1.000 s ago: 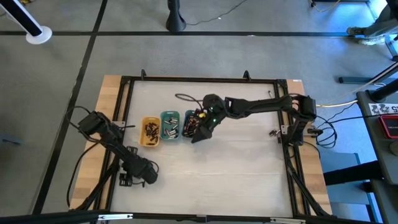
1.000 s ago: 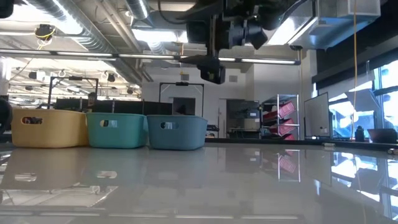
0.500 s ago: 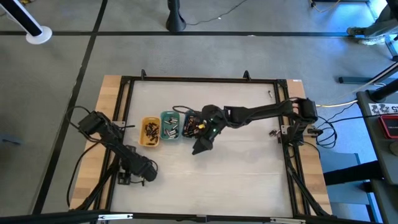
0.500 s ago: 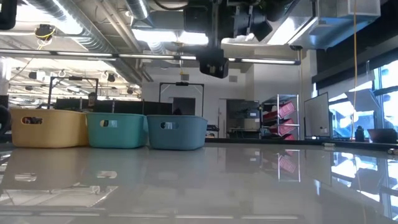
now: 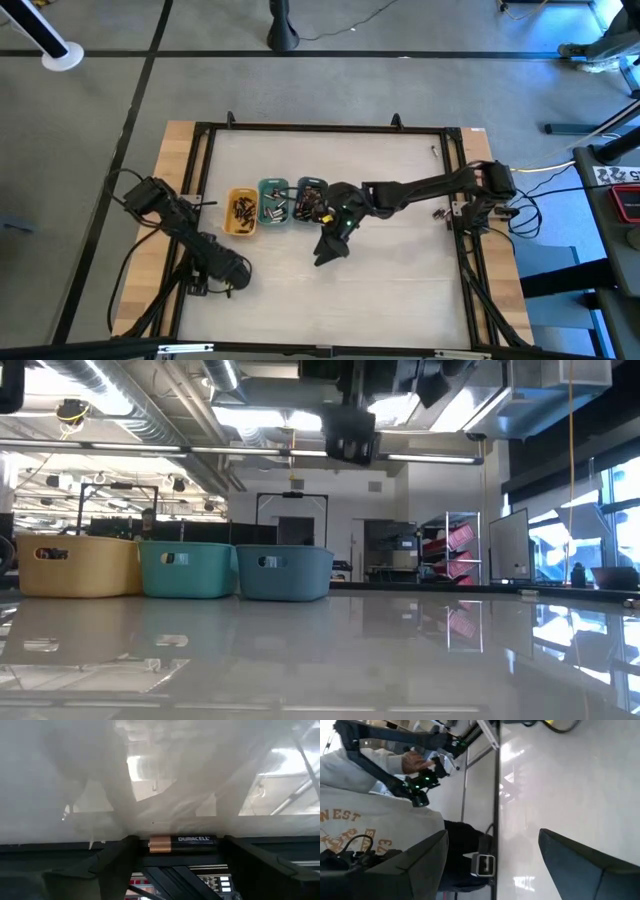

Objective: Sort batteries
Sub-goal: Put the small black battery into the yellow bin

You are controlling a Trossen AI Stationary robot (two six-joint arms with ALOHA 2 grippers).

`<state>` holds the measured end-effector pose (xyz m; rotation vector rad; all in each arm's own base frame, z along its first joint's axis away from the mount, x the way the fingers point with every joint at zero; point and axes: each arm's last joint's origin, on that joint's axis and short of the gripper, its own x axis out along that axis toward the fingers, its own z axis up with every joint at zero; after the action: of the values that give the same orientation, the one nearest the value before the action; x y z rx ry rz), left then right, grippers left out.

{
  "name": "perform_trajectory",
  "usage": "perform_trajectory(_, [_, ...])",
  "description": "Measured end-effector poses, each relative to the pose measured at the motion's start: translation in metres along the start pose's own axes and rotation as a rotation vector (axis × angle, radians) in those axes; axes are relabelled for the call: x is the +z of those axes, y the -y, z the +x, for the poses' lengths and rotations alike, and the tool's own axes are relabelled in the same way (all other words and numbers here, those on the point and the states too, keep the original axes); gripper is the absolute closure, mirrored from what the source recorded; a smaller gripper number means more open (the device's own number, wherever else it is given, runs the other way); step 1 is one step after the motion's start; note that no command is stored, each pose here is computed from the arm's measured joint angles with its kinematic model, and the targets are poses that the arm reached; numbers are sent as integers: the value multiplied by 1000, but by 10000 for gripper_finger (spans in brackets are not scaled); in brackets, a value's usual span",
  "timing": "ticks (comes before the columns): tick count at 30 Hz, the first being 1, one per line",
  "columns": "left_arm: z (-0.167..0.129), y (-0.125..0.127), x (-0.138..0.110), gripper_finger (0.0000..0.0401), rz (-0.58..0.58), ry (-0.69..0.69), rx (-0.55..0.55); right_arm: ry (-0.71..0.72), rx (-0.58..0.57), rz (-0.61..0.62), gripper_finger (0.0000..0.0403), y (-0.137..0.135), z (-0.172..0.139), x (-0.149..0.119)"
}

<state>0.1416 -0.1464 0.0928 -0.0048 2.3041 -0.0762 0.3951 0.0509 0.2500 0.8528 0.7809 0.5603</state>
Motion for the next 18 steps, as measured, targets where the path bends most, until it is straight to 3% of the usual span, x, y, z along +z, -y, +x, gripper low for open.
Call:
perform_trajectory(8, [3,7,-2,178,-105,37,28,128,-92,-82,91,-48,1,-17])
perform_trajectory(12, [0,10,-2,223,-84,49,48,180,-107,-89,91,-77,6,-35])
perform_trajectory(18, [-22,18,-4,224,-119,152,20,167,-136,-157,91,-120,17,-78])
